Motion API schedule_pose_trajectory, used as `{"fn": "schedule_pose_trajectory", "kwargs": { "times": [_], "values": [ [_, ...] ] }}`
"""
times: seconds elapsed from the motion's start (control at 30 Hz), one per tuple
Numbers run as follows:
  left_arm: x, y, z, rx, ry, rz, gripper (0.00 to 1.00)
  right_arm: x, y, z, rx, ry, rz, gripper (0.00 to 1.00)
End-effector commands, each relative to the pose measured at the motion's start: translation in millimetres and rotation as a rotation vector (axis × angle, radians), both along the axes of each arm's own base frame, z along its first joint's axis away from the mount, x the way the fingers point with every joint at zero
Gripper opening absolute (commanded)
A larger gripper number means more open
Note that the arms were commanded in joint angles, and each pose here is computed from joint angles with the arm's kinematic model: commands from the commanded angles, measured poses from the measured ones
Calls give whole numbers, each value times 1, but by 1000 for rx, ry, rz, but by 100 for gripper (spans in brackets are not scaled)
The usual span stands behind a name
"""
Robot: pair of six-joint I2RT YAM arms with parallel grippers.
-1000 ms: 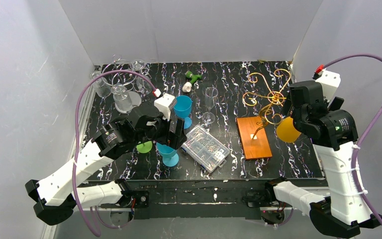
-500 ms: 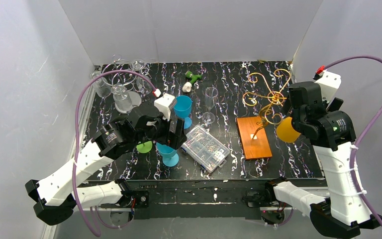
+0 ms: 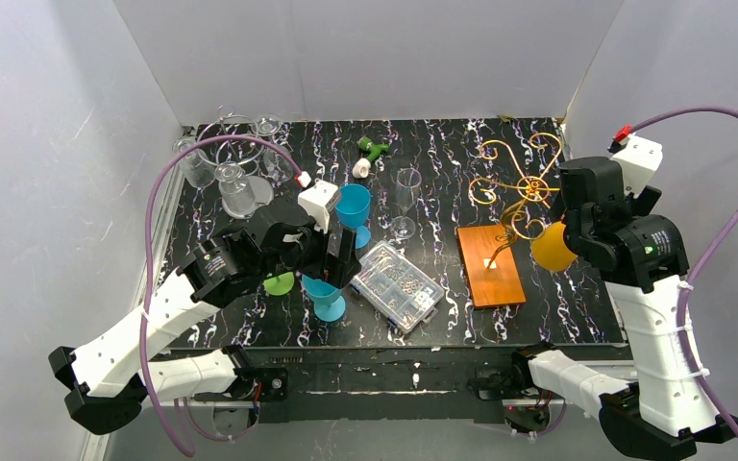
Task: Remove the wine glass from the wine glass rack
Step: Pick up the wine glass from the wine rack.
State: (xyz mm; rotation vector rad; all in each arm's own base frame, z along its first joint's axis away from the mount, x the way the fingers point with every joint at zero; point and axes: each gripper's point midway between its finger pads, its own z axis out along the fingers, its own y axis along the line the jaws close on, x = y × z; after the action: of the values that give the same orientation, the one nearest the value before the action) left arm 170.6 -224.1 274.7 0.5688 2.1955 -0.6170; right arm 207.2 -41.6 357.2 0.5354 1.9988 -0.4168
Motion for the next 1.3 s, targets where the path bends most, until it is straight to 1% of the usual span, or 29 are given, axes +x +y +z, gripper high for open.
{"fn": "schedule_pose_trajectory", "kwargs": {
  "times": [0.0, 0.07, 0.13, 0.2, 0.47, 0.77, 0.87, 1.27],
  "values": [
    [-1, 1, 9, -12, -18, -8, 98, 3, -4, 8, -6, -48, -30, 77],
    [-1, 0, 8, -11, -14, -9, 98, 3, -5, 9, -13, -40, -31, 82],
    [-1, 0, 8, -10, -12, -10, 98, 3, -6, 8, -24, -32, -37, 92],
    [-2, -1, 8, -10, -11, -11, 98, 2, -8, 8, -30, -32, -39, 98],
    [-1, -1, 8, -9, -13, -10, 98, 7, -3, -4, -20, -31, -21, 98],
    [0, -1, 9, -8, -16, -9, 98, 11, -4, 2, -23, -65, -31, 98],
    [0, -2, 10, -9, -17, -9, 98, 11, -4, 2, -23, -71, -32, 95],
    [1, -3, 10, -8, -14, -12, 98, 6, -11, 16, -42, -91, -54, 71]
  ]
}}
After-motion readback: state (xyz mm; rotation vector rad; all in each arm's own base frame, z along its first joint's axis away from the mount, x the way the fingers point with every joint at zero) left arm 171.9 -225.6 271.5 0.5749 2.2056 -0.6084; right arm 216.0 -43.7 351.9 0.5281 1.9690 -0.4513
